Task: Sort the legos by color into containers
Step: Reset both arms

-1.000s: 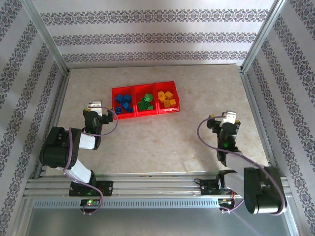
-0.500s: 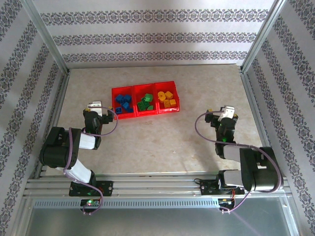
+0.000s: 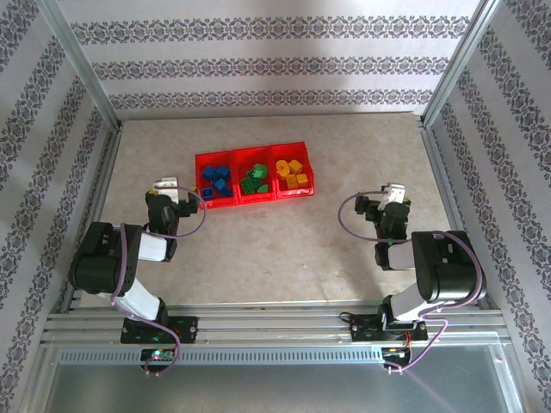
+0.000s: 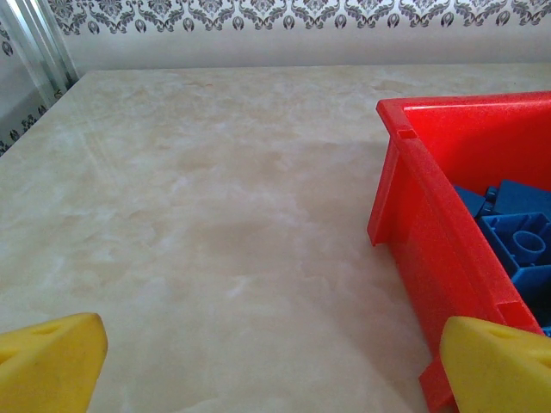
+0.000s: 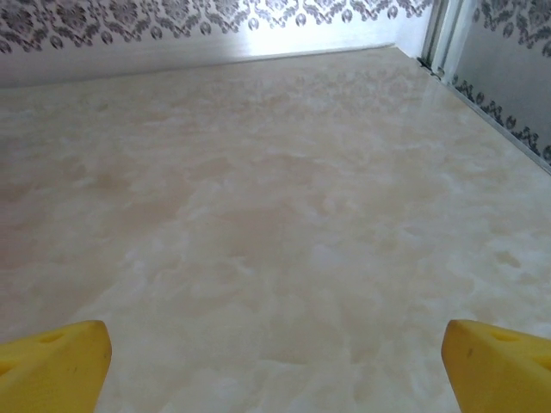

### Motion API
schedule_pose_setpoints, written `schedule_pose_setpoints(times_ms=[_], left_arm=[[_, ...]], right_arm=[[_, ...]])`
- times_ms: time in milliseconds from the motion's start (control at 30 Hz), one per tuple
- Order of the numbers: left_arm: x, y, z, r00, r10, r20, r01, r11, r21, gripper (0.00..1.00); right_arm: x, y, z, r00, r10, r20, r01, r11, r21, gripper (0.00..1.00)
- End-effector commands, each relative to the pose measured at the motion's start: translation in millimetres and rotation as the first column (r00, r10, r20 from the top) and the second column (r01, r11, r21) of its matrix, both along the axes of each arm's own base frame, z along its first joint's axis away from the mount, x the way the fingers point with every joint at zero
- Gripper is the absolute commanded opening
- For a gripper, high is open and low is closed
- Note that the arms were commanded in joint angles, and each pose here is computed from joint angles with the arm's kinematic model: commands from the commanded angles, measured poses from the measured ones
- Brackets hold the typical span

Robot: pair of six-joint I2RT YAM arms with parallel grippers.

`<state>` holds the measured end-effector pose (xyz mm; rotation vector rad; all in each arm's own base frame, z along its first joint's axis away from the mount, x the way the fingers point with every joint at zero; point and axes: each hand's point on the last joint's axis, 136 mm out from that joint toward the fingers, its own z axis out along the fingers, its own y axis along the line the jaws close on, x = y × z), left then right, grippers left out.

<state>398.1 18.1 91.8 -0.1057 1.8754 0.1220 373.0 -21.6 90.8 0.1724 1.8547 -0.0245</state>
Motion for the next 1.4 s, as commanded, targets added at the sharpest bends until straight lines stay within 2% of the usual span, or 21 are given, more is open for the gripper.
schedule_pose_setpoints(times_ms=[0,67,133,1367], left_arm=[[-1.0,7.5,-1.1,1.000,0.026,-0.012,-0.026,1.000,0.003,1.00],[-1.3,7.5,-1.7,1.000,0.026,-0.014,-0.026,1.000,0.004,1.00],[-1.2,7.4,-1.8,1.000,0.025,-0.015,-0.025,1.000,0.005,1.00],[-0.8,7.0,-2.0,1.000,0.022,-0.017,-0.022,1.000,0.004,1.00]], right_arm=[[18.0,18.9,14.1,0.992,0.128,0.024,-0.128,0.992,0.003,0.98],[25.0,34.0,16.8,0.975,0.221,0.006,-0.221,0.975,-0.004,0.98],[24.0,34.4,17.5,0.973,0.229,0.015,-0.229,0.973,0.004,0.98],[23.3,38.0,17.7,0.968,0.250,0.016,-0.250,0.968,0.000,0.98]])
